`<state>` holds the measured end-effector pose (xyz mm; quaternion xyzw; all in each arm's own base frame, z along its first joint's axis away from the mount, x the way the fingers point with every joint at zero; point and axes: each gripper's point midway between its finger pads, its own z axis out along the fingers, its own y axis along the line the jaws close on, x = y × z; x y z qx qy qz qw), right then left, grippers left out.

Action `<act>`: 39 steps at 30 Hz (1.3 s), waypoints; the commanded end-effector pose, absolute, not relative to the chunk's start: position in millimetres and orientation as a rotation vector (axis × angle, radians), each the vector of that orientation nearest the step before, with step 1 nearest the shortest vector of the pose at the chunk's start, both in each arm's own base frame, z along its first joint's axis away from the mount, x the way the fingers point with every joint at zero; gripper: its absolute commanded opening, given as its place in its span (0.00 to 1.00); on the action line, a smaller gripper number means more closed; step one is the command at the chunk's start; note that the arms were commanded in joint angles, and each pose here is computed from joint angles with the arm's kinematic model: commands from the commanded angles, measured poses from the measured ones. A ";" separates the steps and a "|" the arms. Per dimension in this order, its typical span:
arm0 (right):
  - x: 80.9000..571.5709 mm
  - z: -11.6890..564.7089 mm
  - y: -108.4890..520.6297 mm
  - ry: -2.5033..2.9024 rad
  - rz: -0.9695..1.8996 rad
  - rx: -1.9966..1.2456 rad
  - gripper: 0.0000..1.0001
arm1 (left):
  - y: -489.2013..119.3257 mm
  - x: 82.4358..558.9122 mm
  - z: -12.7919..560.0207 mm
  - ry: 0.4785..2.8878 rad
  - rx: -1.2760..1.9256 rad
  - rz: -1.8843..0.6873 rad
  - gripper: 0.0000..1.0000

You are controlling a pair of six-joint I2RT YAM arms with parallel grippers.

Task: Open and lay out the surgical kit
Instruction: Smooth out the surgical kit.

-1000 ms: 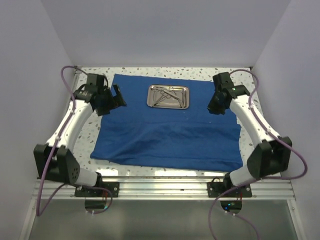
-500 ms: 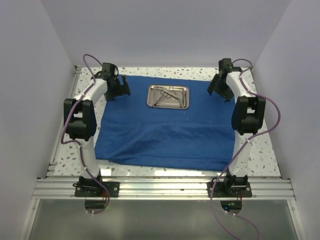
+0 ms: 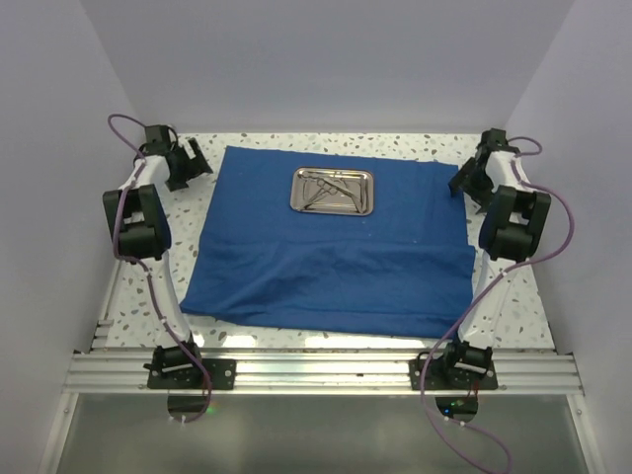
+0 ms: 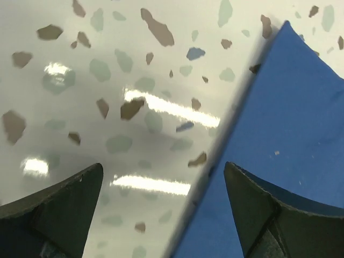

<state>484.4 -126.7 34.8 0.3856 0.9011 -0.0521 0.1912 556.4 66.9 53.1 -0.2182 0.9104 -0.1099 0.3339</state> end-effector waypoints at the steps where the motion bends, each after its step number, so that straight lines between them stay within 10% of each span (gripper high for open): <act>1: 508.5 23.2 -103.3 2.548 -0.037 1.011 0.90 | 48.4 581.2 30.9 2.376 -0.495 -0.440 0.97; 14: 544.2 -7.1 -69.6 2.559 0.196 0.966 0.69 | -42.8 556.8 -7.1 2.436 -0.305 -0.940 0.85; 21: 569.1 -10.7 -33.8 2.565 0.389 0.842 0.00 | -110.5 534.9 -42.2 2.542 -0.162 -1.076 0.64; 24: 581.1 -7.5 -25.3 2.540 0.448 0.807 0.00 | -122.0 539.9 -45.8 2.549 -0.138 -1.085 0.42; 26: 592.9 -2.6 -19.1 2.501 0.516 0.805 0.00 | -121.6 547.5 -47.5 2.551 -0.157 -1.073 0.00; 39: 697.8 50.3 -31.4 2.036 0.752 0.982 0.00 | 9.2 662.5 47.9 2.214 -0.442 -0.669 0.00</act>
